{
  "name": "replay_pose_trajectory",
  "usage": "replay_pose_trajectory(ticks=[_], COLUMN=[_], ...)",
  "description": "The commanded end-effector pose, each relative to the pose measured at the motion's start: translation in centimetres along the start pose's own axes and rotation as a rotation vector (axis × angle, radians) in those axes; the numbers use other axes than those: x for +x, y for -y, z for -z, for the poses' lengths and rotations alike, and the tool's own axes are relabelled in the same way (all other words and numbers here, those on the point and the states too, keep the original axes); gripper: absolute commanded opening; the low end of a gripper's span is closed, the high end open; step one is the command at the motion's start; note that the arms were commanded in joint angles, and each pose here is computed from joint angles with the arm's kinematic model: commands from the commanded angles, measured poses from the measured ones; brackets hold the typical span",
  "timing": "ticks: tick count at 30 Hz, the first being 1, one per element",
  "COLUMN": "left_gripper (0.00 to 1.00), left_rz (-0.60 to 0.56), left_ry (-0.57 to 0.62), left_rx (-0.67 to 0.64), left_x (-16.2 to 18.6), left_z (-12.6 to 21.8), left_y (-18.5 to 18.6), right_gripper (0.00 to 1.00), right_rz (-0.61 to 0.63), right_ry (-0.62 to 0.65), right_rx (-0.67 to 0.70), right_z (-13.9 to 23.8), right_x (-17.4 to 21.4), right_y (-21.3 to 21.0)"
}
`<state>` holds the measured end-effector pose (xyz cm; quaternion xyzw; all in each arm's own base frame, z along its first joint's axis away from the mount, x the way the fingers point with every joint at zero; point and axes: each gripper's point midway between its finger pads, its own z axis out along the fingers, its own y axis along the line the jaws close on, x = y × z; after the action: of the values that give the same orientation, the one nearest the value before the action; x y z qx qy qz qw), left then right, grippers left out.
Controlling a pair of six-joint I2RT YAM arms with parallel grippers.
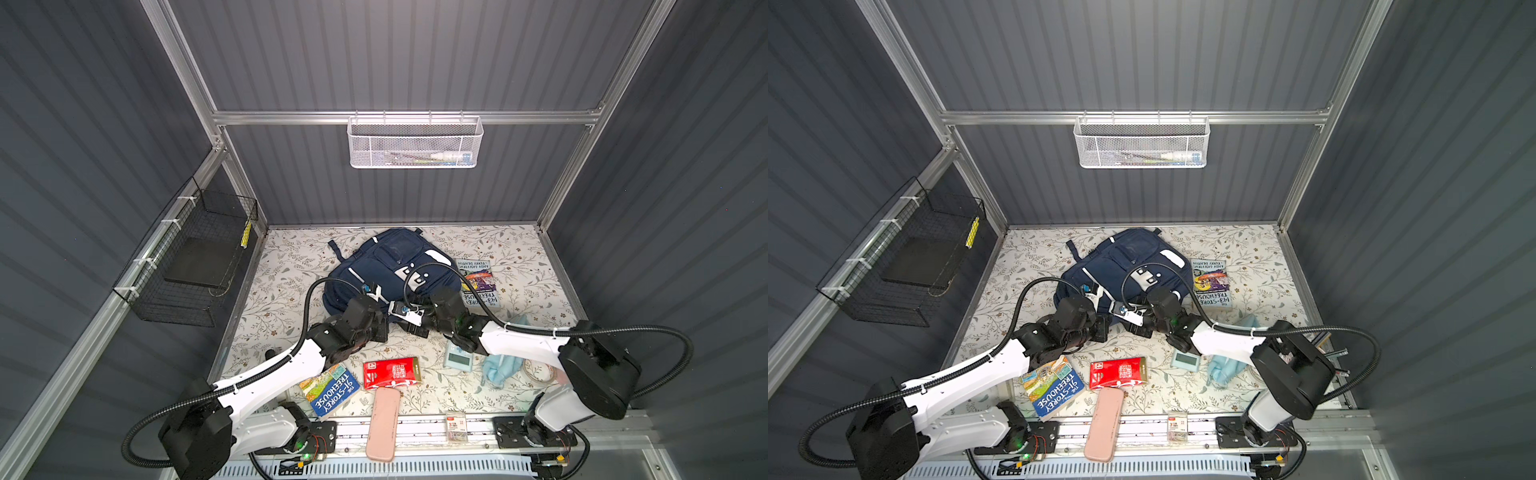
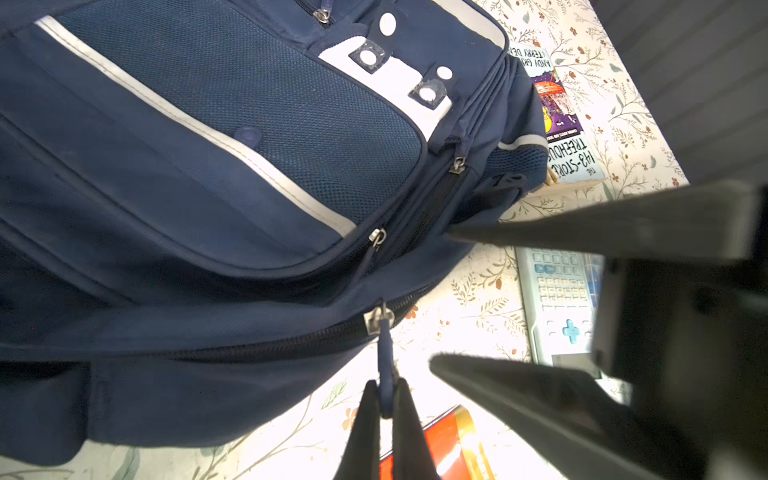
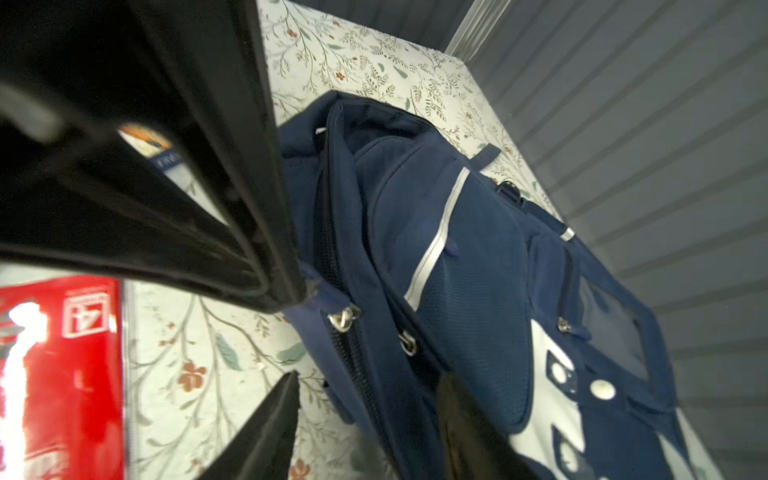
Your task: Pack the student bag
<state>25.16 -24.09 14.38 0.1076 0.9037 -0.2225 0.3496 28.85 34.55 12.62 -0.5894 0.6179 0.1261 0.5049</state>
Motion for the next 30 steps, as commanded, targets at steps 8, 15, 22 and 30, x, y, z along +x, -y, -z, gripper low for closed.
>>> replay_pose_trajectory(ticks=[8, 15, 22, 30], left_gripper=[0.00, 0.00, 0.00, 0.00], left_rz=[0.009, 0.041, 0.144, 0.244], left_ry=[0.051, 0.021, 0.042, 0.117], left_rx=[-0.072, -0.247, -0.361, -0.286], left_x=[-0.9, -0.3, -0.8, -4.4], left_z=[1.2, 0.2, 1.6, 4.3], left_y=[-1.4, -7.3, -13.4, -15.8], right_gripper=[0.01, 0.00, 0.00, 0.01], right_rz=[0.038, 0.049, 0.019, -0.018], right_ry=[0.018, -0.007, 0.009, 0.036], right_rx=[0.060, 0.007, 0.007, 0.007], right_z=[-1.7, 0.3, 2.2, 2.2], right_x=[0.3, 1.6, 2.4, 2.4], right_y=[2.1, 0.8, 1.6, 4.2])
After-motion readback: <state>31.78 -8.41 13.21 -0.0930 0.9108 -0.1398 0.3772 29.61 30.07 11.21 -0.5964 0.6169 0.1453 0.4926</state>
